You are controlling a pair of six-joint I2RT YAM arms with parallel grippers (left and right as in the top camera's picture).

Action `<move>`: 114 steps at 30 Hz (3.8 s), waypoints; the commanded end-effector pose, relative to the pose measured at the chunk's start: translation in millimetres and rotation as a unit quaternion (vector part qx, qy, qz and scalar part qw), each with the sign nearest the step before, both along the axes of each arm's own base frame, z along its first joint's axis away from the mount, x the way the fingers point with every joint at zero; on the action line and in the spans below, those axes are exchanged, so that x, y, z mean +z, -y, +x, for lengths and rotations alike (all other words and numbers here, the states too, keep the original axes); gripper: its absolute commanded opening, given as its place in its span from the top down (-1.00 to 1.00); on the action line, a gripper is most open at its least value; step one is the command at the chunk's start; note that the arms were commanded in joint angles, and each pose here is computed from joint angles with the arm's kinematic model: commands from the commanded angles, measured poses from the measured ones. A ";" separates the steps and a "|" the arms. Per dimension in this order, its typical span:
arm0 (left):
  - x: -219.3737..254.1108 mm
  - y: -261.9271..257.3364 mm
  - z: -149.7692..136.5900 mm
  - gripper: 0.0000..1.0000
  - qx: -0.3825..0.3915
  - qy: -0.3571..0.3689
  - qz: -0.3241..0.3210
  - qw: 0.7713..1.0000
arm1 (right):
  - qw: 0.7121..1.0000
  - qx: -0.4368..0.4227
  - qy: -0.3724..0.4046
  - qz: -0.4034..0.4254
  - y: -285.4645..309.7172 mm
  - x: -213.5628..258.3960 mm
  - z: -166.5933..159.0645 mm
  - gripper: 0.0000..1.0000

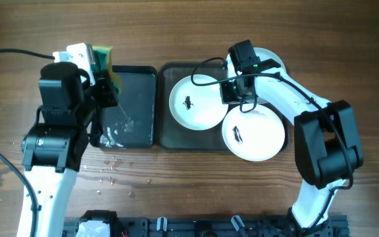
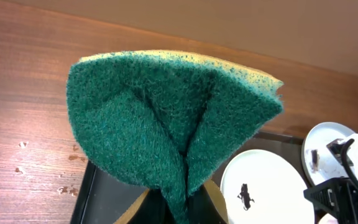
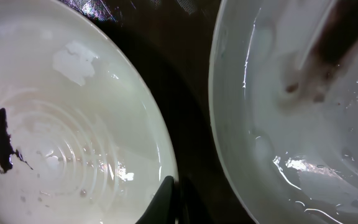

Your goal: Clean dirty plates on tray and stack at the side

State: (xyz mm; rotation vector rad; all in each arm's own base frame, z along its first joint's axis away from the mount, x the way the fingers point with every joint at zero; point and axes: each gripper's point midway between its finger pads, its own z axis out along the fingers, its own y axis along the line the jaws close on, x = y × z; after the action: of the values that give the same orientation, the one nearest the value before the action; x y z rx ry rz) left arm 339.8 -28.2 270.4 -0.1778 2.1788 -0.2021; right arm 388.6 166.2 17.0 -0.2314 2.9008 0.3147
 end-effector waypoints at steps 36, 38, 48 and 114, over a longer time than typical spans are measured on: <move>-92.6 1.1 28.2 0.92 0.007 -0.139 0.009 0.990 | 0.993 -0.110 -0.034 0.038 -8.5 -5.4 -1.1 0.91; -101.4 1.3 30.4 0.92 0.007 -0.151 0.010 0.989 | 0.995 -0.088 -0.035 0.032 -7.9 -6.1 -4.0 0.91; -148.0 1.3 45.5 0.92 0.009 -0.200 0.016 0.980 | 0.997 0.023 -0.045 0.062 -23.3 -3.3 -18.9 0.91; -270.7 162.0 47.9 0.92 -0.080 -0.365 -0.023 0.927 | 0.997 0.047 -0.014 0.057 -24.6 -13.3 -14.6 0.91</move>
State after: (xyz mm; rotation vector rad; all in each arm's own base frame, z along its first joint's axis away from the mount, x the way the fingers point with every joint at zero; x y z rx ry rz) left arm 394.3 -185.4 14.7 -0.1006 2.8970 -0.3296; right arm 384.0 187.9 19.2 -0.2711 2.8822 0.4875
